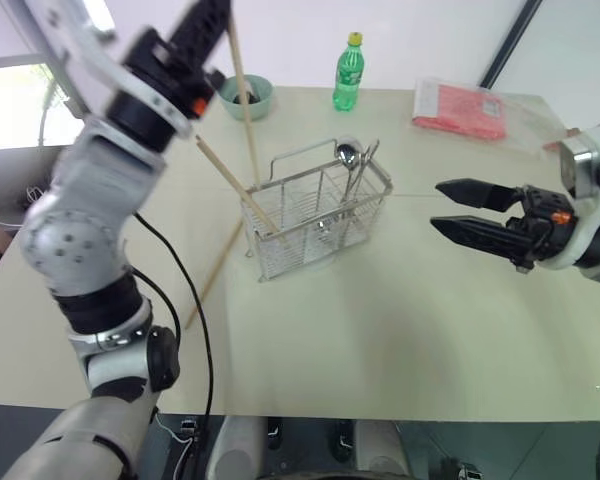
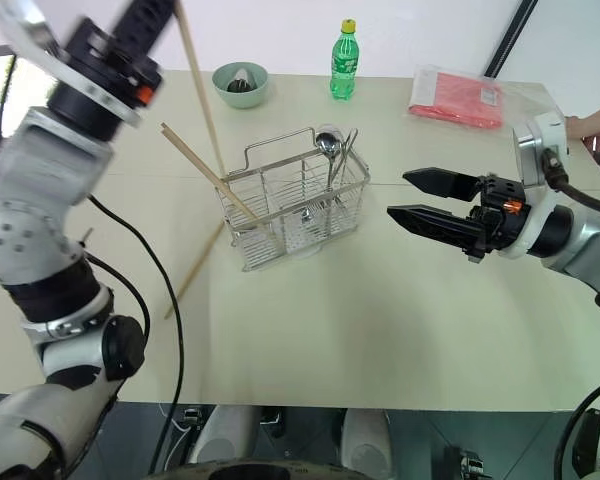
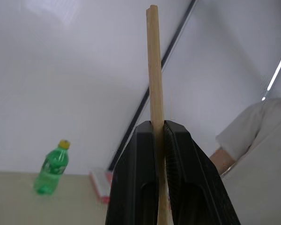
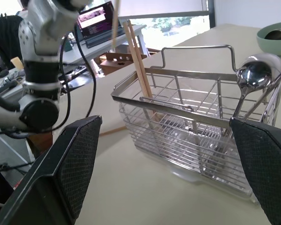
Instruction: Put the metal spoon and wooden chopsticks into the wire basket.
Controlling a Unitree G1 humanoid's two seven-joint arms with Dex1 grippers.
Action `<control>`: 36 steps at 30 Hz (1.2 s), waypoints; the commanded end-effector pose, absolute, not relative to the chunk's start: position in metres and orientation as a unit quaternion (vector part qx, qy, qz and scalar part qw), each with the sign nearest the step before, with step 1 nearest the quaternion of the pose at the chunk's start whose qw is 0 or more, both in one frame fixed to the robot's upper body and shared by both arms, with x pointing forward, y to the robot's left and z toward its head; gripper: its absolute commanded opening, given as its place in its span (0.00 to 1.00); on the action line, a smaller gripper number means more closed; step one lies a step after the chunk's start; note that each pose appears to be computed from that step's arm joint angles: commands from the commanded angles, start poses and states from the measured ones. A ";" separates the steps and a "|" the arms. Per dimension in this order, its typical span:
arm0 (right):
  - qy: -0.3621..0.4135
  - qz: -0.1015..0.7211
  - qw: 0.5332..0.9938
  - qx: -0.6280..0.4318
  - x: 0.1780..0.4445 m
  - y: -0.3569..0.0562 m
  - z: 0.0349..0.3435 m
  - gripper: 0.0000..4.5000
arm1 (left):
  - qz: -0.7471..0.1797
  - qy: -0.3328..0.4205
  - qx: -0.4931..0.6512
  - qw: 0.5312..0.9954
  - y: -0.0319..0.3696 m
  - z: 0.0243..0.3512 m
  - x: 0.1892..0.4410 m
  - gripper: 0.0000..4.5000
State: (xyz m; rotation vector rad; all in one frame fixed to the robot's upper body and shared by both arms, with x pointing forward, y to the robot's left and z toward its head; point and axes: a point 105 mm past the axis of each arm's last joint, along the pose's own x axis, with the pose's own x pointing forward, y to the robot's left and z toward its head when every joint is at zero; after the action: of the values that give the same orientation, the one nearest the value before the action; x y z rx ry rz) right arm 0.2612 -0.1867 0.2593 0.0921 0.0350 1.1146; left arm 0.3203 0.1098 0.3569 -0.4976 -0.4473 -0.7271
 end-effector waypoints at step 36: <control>-0.010 0.515 0.854 0.071 0.269 -0.192 0.269 1.00 | -0.178 -0.108 -0.106 0.972 0.207 0.370 0.350 0.99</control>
State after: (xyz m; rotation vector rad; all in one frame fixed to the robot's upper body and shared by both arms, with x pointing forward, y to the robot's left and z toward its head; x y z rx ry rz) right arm 0.2705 -0.1930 0.2583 0.1677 0.0339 1.0653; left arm 0.3355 0.2097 0.4037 -0.2806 -0.4078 -0.3700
